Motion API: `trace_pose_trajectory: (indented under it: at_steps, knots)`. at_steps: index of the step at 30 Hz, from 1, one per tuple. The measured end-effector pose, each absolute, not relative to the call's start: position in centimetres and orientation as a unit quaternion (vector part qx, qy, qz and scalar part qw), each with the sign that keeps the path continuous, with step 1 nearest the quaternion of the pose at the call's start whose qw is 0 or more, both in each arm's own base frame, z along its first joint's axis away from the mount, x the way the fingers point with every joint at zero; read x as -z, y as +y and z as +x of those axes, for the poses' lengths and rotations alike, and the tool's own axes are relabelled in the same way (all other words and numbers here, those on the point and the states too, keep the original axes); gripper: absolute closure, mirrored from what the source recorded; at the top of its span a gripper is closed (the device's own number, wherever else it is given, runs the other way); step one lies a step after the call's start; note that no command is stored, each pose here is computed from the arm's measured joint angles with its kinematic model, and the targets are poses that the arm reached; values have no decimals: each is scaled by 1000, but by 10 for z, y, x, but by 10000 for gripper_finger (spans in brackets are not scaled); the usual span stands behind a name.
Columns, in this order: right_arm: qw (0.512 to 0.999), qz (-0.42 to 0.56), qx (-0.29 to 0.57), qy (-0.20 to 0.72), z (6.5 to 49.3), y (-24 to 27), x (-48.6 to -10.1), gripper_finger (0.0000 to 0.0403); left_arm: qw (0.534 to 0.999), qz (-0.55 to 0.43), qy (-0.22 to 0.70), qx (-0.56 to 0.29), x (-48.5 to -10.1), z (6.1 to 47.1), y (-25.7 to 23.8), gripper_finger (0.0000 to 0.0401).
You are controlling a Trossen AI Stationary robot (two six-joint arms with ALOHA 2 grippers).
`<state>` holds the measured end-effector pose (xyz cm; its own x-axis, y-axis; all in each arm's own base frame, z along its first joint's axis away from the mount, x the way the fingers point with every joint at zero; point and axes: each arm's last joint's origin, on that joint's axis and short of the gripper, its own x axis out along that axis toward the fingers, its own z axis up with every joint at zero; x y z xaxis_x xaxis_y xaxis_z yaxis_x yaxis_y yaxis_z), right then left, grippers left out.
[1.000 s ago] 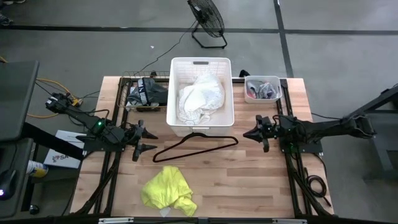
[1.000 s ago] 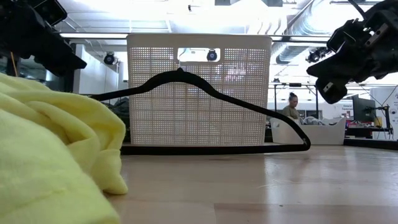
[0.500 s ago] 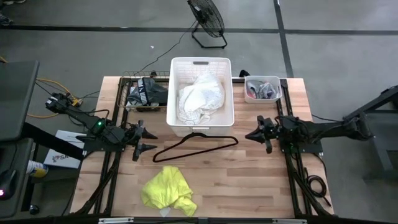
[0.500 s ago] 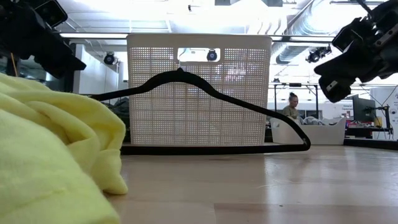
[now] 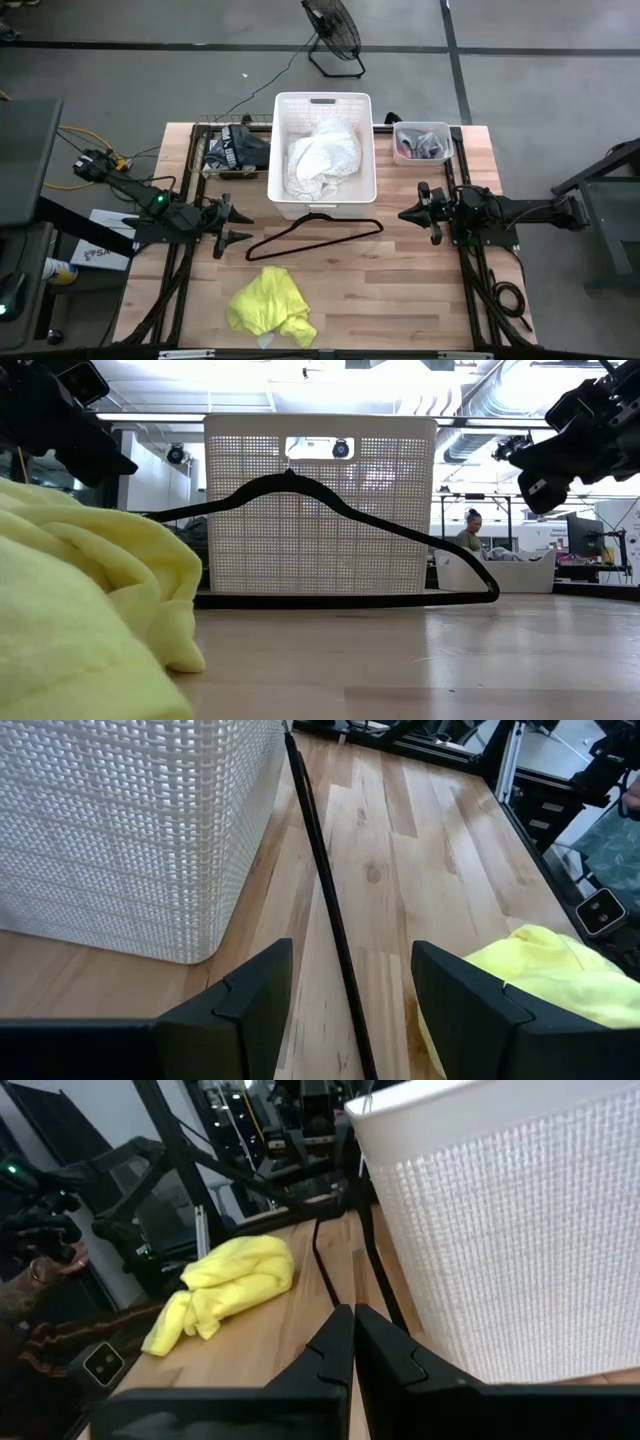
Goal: Pick & Place Cloths
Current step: Put the yellow shirt into the large white bin
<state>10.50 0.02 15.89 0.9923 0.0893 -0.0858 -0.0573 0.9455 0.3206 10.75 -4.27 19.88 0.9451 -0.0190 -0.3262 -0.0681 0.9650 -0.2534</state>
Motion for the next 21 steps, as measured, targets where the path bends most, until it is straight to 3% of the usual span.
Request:
trace_pose_trajectory:
  at_steps: [9, 21]
  knots:
    - [989, 143, -8, 39, 104, -2, -160, 399, 974, -155, 164, -18, -199, 107, -43, 201]
    - [980, 195, -3, 43, 104, -2, -159, 399, 969, -164, 181, -45, -196, 116, -46, 201]
